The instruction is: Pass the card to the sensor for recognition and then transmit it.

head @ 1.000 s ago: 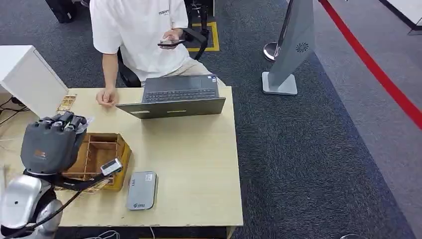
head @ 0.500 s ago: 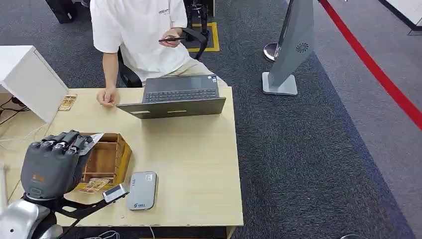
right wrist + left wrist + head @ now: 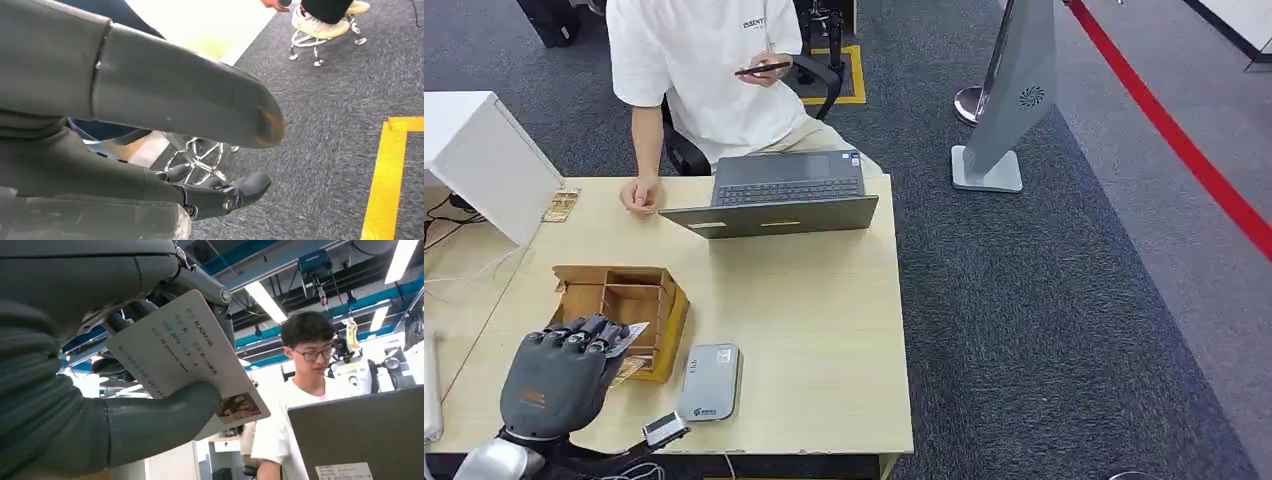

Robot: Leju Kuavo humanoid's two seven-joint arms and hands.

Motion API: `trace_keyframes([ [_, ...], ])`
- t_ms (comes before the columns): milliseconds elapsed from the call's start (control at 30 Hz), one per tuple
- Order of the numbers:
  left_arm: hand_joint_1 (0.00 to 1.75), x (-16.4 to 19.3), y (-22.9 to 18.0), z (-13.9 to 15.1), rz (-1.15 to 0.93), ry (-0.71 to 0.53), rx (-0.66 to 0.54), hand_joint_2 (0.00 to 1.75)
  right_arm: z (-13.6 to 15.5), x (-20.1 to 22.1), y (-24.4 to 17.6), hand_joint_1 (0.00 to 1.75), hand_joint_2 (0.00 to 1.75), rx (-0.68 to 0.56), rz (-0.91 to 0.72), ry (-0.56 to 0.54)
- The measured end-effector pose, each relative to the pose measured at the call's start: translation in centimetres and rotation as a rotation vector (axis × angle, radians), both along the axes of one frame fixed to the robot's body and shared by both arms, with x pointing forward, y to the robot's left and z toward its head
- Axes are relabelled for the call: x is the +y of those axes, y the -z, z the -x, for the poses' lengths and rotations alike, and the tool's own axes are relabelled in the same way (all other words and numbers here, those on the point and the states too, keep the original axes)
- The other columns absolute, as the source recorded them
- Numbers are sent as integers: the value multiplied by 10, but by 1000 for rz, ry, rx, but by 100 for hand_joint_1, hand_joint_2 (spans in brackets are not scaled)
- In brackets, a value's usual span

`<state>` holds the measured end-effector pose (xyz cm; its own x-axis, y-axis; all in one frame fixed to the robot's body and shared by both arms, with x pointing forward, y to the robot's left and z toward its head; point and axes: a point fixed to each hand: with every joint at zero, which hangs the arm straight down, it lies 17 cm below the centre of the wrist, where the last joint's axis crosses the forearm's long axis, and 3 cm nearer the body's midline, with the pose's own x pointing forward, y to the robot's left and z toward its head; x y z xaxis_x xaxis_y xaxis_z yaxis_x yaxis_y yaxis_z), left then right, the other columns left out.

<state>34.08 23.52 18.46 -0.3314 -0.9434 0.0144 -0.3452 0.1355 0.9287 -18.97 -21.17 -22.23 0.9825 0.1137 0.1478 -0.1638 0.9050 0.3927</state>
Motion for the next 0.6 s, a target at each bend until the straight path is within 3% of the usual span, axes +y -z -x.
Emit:
trace_keyframes([
  [367, 175, 1, 24, -1, -35, -3, 50, 175, -1, 1, -1, 0, 0, -8, -6, 0],
  [600, 175, -17, 43, 0, -75, 52, 63, 175, -2, -1, -2, 0, 0, -16, -19, 1],
])
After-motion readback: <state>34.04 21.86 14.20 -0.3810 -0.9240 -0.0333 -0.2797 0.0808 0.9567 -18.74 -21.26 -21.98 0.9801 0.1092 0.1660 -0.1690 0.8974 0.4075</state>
